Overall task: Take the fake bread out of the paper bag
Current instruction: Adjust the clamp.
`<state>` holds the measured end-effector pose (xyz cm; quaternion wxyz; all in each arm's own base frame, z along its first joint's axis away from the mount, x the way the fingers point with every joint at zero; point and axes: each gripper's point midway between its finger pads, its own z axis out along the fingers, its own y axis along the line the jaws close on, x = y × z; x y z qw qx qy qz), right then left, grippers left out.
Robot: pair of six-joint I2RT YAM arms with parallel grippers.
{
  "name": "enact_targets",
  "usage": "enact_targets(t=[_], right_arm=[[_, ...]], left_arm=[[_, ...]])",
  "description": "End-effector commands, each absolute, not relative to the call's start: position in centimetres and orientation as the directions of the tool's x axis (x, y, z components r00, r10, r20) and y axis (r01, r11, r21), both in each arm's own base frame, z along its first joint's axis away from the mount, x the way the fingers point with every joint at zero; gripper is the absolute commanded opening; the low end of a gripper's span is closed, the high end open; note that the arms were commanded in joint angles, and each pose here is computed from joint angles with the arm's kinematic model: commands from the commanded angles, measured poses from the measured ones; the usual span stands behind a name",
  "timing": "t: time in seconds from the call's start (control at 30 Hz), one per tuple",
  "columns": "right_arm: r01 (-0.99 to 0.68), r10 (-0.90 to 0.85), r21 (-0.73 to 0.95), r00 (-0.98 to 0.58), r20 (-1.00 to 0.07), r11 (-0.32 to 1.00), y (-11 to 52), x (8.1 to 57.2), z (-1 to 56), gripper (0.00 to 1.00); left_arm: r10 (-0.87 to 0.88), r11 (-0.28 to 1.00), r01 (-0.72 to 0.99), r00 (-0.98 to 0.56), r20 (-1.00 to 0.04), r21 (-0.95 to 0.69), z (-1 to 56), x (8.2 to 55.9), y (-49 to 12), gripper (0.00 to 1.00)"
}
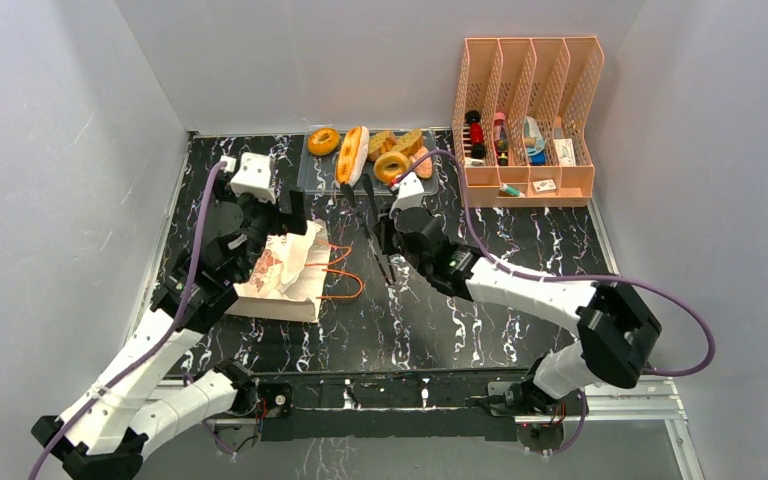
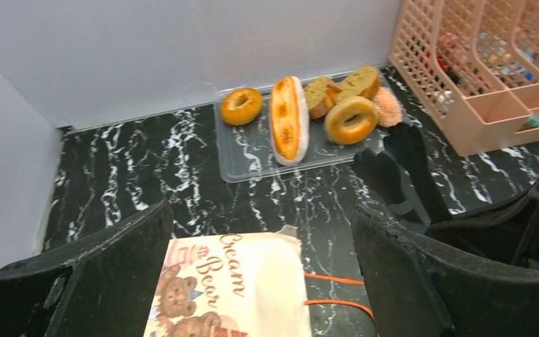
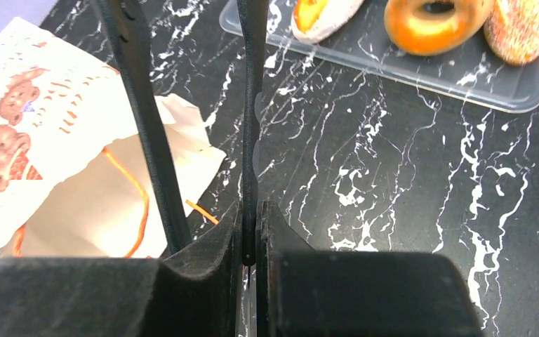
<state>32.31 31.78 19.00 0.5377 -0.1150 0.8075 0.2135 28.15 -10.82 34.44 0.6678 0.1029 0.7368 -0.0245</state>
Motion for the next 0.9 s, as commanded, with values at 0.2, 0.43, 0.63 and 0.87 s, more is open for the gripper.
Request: enact_targets(t=[0.2,0.43,0.63,0.87], right_arm=[[-0.405,0.018,0.108,-0.220,-0.975,0.908,34.3,28.6,25.1,0.00],[-0.363,-0.019,0.046,-0.173,-0.985,0.931,35.2,27.4,26.5,0.00],[-0.319,-0.040,0.010,-0.148,-0.988,0.948,35.5,27.5,26.9,0.00],[-0.289,-0.021,0.015,-0.121,-0.992,0.957,35.8,28.0,28.3,0.00]], left_arm=[[0.036,0.963,0.266,-0.259,-0.965,-0.035,32.5,30.1,-15.3,0.98],[-0.038,0.969,0.214,-0.378,-0.925,-0.127,31.5,30.6,-16.3,0.98],[-0.086,0.965,0.185,-0.444,-0.892,-0.186,30.4,29.9,-16.5,0.98],[-0.123,0.965,0.152,-0.462,-0.878,-0.215,28.7,29.2,-16.0,0.97]])
